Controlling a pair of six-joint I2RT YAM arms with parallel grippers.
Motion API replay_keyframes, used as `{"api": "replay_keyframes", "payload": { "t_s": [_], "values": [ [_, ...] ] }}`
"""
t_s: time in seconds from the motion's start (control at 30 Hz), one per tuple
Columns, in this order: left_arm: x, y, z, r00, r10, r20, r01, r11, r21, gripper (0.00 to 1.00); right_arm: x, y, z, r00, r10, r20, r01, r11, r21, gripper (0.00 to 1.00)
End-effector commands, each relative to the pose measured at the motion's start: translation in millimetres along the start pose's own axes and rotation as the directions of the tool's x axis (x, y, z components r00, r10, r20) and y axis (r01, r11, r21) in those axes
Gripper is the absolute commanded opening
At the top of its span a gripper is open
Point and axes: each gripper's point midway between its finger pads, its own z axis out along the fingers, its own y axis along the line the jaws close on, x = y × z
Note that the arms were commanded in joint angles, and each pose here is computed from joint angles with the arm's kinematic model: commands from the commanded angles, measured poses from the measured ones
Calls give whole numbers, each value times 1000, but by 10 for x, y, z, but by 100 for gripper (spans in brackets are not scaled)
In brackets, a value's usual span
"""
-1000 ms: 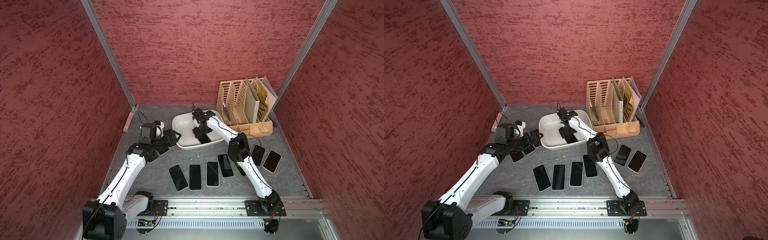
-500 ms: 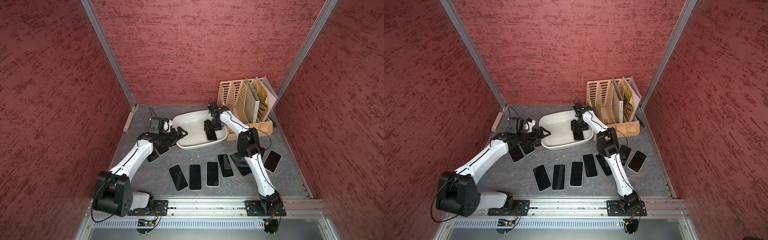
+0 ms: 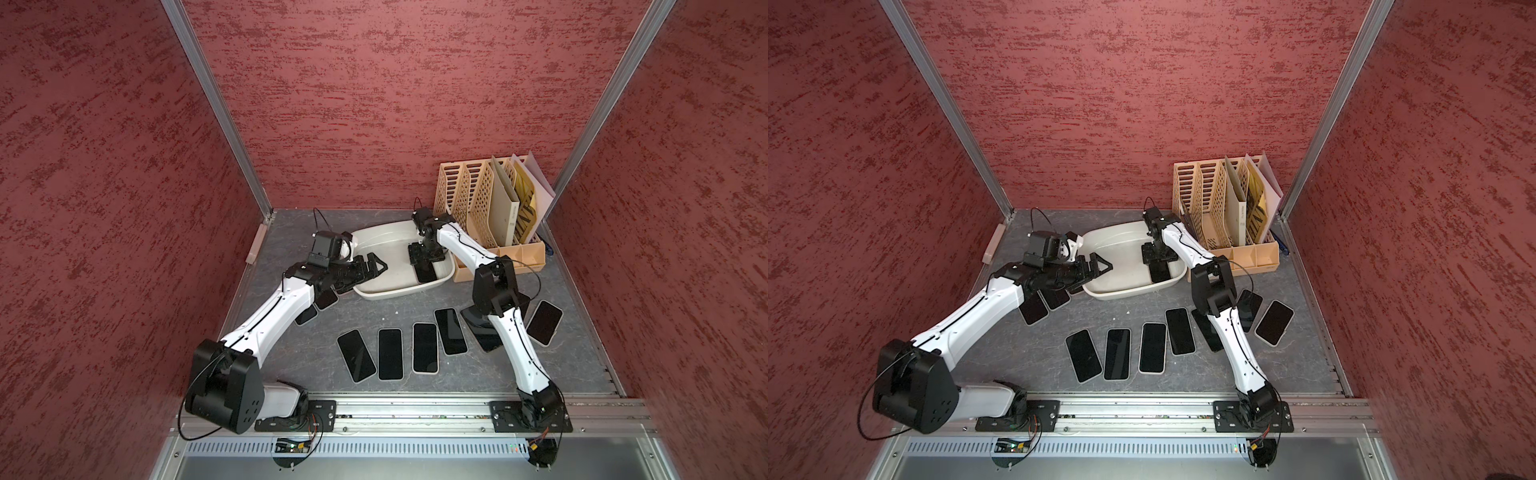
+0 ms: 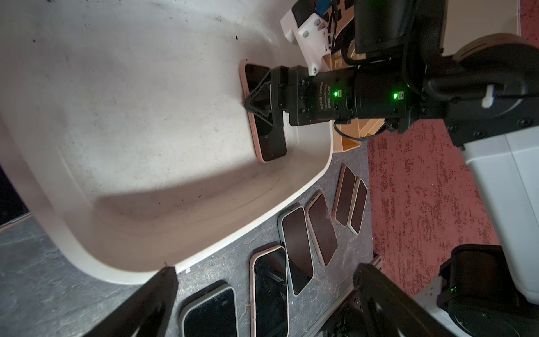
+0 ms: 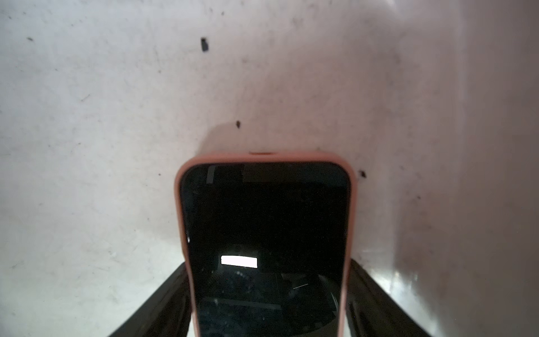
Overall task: Take the phone out of the storage box
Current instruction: Pick up the phone from the storage box.
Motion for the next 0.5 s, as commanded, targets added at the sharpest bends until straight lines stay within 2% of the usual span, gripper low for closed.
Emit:
{"api": "replay_keyframes", "payload": {
  "t_s": [0.0, 0.23, 0.4, 0.47],
  "values": [
    [72, 47, -35, 1000, 29, 12, -29, 999, -21, 100, 378, -313, 306, 985, 2, -170, 17, 993, 113, 83],
    [120, 99, -92, 999, 40, 9, -39, 998, -46, 100, 345, -222, 354, 986, -4, -168, 17, 997, 76, 82],
    [118, 113, -86, 999, 47, 6, -47, 998, -50, 100, 373, -195, 403, 982, 0, -187, 13, 998, 68, 68],
    [106, 110, -47, 997, 71, 8, -70, 997, -42, 100, 351, -166, 391, 984, 8, -177, 1, 999, 54, 66]
  ]
}}
